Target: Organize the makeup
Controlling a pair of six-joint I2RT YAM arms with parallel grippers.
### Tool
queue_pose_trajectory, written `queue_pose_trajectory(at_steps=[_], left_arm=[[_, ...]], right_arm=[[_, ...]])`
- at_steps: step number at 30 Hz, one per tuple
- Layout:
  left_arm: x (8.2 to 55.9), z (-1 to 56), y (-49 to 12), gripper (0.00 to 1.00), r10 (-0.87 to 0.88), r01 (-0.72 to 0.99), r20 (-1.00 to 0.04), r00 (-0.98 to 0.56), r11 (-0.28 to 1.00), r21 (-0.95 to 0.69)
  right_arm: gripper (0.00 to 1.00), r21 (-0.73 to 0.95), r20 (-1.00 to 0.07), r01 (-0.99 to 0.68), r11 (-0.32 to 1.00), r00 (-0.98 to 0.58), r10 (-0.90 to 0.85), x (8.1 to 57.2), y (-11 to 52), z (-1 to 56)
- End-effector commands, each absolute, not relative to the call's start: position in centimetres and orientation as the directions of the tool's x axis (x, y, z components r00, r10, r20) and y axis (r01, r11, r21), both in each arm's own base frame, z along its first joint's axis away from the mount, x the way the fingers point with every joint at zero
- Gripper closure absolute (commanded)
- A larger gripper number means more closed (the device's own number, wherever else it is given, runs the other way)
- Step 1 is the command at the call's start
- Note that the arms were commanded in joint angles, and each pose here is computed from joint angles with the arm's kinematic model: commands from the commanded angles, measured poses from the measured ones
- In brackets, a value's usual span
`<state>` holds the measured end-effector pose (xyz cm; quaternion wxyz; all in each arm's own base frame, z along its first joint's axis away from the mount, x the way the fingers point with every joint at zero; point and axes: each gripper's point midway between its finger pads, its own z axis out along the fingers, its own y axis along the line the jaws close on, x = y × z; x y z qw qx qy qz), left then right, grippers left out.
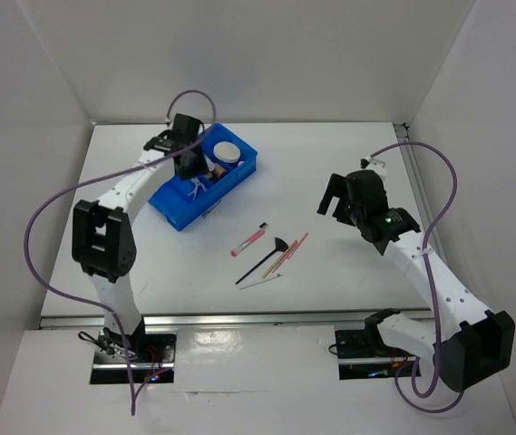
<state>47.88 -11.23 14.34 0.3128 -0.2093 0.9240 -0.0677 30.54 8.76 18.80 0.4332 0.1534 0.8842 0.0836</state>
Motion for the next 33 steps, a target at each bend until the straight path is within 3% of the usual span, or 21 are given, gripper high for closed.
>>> queue_pose_trajectory(at_steps=[1, 3, 5, 10, 11, 15, 26, 30, 31, 33], left_arm=[[44.1, 17.2, -14.4, 0.52, -0.169, -0.131, -0.693, -0.701, 0.985, -0.109], [41.5, 15.1, -16.2, 0.51, -0.039, -0.038, -0.695, -0.718, 0.999, -0.017], [40.3, 13.9, -16.0, 0.42, -0.006, -0.057, -0.684, -0.729, 0.997, 0.052], [38.6, 8.8, -15.9, 0.33, 0.037, -0.061, -0.584, -0.811, 0.987, 0.147], [38.7, 7.8, -15.9, 0.24, 0.031, -0.074, -0.575, -0.817, 0.985, 0.157], [39.6, 5.8, -15.1, 0.24, 0.027, -0.093, -0.544, -0.838, 0.977, 0.192], [41.5, 3.1, -14.7, 0.35, 0.030, -0.111, -0.537, -0.843, 0.967, 0.228], [41.9, 2.3, -16.0, 0.46, 0.028, -0.076, -0.531, -0.847, 0.982, 0.174], [41.8, 2.2, -16.3, 0.57, 0.027, -0.067, -0.524, -0.851, 0.985, 0.160], [41.7, 2.1, -16.5, 0.67, 0.026, -0.061, -0.520, -0.854, 0.987, 0.150]], right_arm=[[0.00, 0.299, -0.765, 0.185, 0.936, -0.541, 0.351, 31.1, 8.8, 20.8], [0.00, 0.293, -0.761, 0.188, 0.937, -0.548, 0.348, 31.0, 8.7, 20.3], [0.00, 0.311, -0.758, 0.182, 0.933, -0.545, 0.359, 31.1, 9.0, 20.5], [0.00, 0.311, -0.751, 0.178, 0.934, -0.556, 0.356, 30.9, 9.1, 20.1], [0.00, 0.322, -0.752, 0.181, 0.929, -0.548, 0.367, 30.8, 9.1, 20.4], [0.00, 0.315, -0.752, 0.189, 0.930, -0.548, 0.366, 30.3, 8.8, 20.1], [0.00, 0.311, -0.756, 0.195, 0.930, -0.543, 0.366, 30.1, 8.5, 20.2], [0.00, 0.311, -0.756, 0.195, 0.930, -0.543, 0.366, 30.1, 8.5, 20.2], [0.00, 0.311, -0.756, 0.195, 0.930, -0.543, 0.366, 30.1, 8.5, 20.2], [0.00, 0.311, -0.756, 0.195, 0.930, -0.543, 0.366, 30.1, 8.5, 20.2]])
